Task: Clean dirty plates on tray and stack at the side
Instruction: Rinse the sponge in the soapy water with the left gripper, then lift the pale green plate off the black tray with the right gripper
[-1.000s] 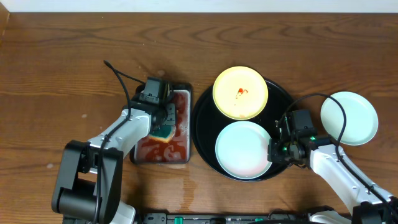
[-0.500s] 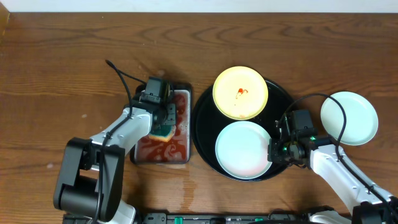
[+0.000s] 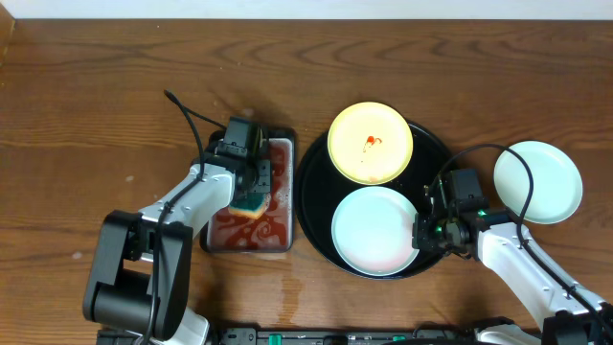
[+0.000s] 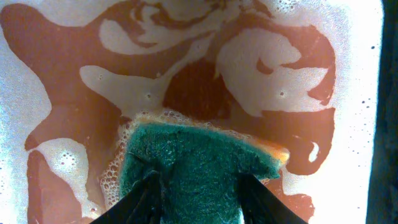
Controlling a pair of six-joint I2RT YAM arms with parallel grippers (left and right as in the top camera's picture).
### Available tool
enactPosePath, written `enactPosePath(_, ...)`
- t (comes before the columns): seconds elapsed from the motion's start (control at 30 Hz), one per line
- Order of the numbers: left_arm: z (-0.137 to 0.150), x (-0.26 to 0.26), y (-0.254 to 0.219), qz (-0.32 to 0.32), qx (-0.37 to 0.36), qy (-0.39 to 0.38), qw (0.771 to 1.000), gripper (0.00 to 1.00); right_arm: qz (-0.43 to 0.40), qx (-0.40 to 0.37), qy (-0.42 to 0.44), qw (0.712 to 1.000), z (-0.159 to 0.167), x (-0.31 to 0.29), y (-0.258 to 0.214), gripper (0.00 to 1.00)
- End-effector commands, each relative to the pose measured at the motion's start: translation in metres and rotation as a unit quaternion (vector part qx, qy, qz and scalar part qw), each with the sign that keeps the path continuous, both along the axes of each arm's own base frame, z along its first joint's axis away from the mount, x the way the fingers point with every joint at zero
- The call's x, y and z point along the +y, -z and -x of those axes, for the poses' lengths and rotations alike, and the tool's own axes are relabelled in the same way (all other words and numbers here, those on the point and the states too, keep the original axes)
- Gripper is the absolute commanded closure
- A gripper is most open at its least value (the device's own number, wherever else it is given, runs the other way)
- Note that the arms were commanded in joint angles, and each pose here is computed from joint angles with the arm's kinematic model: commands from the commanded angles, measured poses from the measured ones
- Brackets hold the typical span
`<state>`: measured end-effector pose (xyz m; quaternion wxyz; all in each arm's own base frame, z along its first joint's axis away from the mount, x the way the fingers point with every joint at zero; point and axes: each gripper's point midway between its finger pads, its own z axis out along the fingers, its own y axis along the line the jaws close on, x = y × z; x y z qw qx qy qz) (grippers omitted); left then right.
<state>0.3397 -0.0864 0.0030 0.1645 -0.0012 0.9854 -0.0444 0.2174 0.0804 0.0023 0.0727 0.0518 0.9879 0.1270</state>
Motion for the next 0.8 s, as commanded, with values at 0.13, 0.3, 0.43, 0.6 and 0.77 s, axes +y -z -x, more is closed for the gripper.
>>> enactPosePath(0.13, 0.018, 0.016, -0.015, -0.026, 0.003, -0.010, 1.000, 0.57, 0.007, 0.011, -0.006, 1.000, 0.008, 0.001, 0.004, 0.99)
enactPosePath(0.3, 0.022, 0.017, -0.050, -0.013, -0.028, -0.019, 0.999, 0.54, 0.007, 0.010, -0.006, 1.000, 0.007, 0.001, 0.004, 0.99)
enactPosePath(0.43, 0.044, 0.022, -0.058, -0.003, -0.001, -0.062, 0.998, 0.53, 0.006, 0.007, -0.006, 1.000, 0.006, 0.001, 0.004, 0.99)
enactPosePath(0.6, 0.070, 0.028, -0.050, -0.003, 0.056, -0.116, 0.992, 0.53, 0.006, 0.003, -0.006, 1.000, 0.004, 0.001, 0.004, 0.99)
enactPosePath(0.77, 0.079, 0.030, -0.046, -0.006, 0.072, -0.125, 0.989, 0.63, -0.010, 0.004, -0.016, 1.000, 0.005, 0.007, 0.002, 0.99)
